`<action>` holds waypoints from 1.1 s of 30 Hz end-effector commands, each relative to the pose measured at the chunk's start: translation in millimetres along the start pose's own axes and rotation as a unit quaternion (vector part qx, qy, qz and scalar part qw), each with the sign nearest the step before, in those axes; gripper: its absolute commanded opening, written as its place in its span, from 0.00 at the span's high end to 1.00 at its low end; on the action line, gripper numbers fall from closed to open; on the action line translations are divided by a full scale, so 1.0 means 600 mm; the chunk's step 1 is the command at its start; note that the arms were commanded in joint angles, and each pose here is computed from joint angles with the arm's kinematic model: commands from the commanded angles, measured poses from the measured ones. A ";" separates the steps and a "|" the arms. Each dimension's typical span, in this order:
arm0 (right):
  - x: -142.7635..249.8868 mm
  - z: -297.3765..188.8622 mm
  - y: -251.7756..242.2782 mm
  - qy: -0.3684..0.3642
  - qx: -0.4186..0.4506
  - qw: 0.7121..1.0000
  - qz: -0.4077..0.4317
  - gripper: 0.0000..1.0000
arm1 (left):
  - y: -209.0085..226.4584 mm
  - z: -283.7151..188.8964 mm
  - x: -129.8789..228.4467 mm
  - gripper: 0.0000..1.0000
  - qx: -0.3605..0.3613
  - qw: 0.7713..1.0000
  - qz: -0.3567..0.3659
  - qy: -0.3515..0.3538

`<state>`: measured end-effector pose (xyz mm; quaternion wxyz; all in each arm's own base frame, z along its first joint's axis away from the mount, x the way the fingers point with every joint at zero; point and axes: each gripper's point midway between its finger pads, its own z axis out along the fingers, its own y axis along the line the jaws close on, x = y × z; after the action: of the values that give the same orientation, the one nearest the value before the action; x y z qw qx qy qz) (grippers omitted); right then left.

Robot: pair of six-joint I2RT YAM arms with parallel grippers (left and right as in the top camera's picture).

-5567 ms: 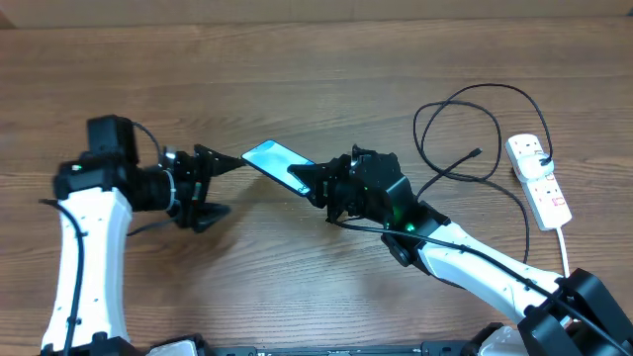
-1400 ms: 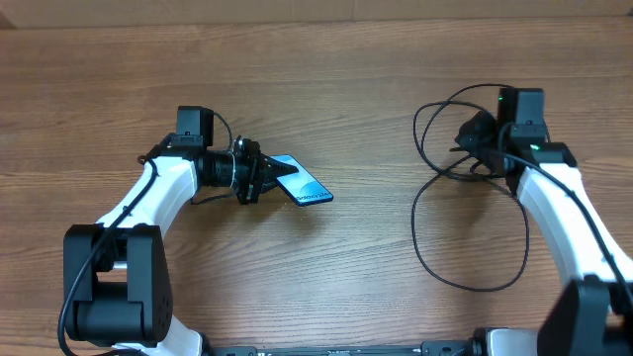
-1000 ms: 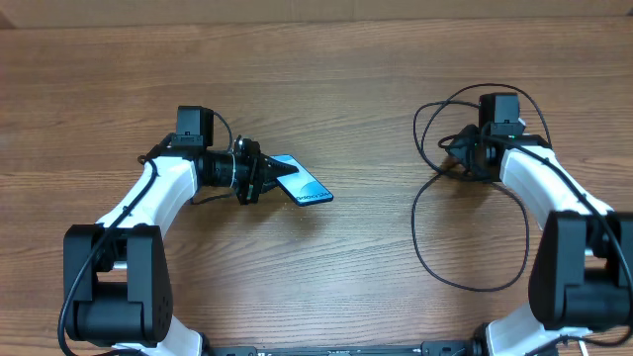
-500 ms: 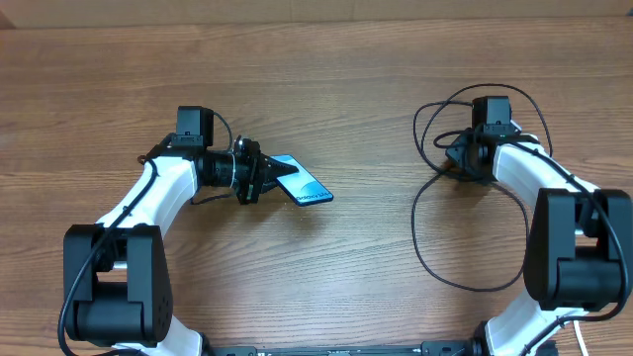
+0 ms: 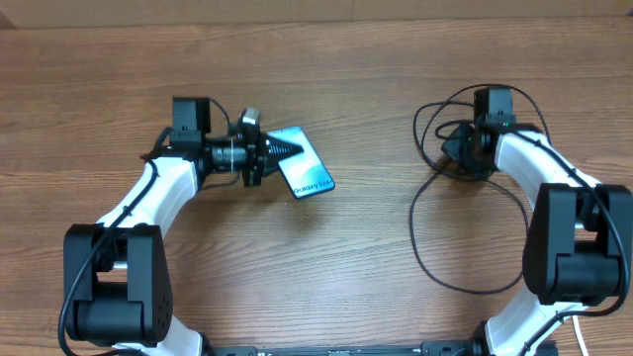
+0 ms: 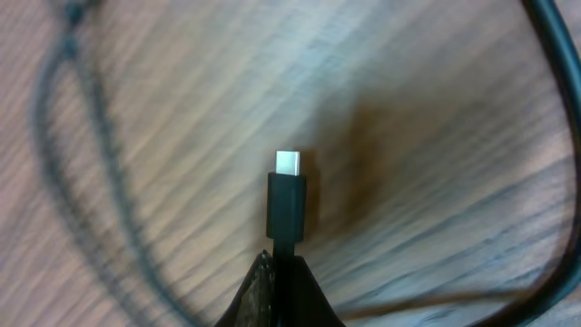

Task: Plug charger to phone and switch on socket
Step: 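Grasp the black USB-C cable plug with the right gripper, then carry the plug with the right gripper toward the phone's bottom edge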

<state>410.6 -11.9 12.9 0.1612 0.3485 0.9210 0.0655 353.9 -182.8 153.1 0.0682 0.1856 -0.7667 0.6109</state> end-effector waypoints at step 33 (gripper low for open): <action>0.418 -0.360 0.176 0.264 -0.241 0.808 -0.469 0.96 | 0.003 0.021 -0.026 0.96 0.085 0.988 0.011 0.126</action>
<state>227.7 217.9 171.2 -0.0094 -0.1817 0.9441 0.2749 371.8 -191.5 132.0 0.1263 0.1170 -0.7072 0.6858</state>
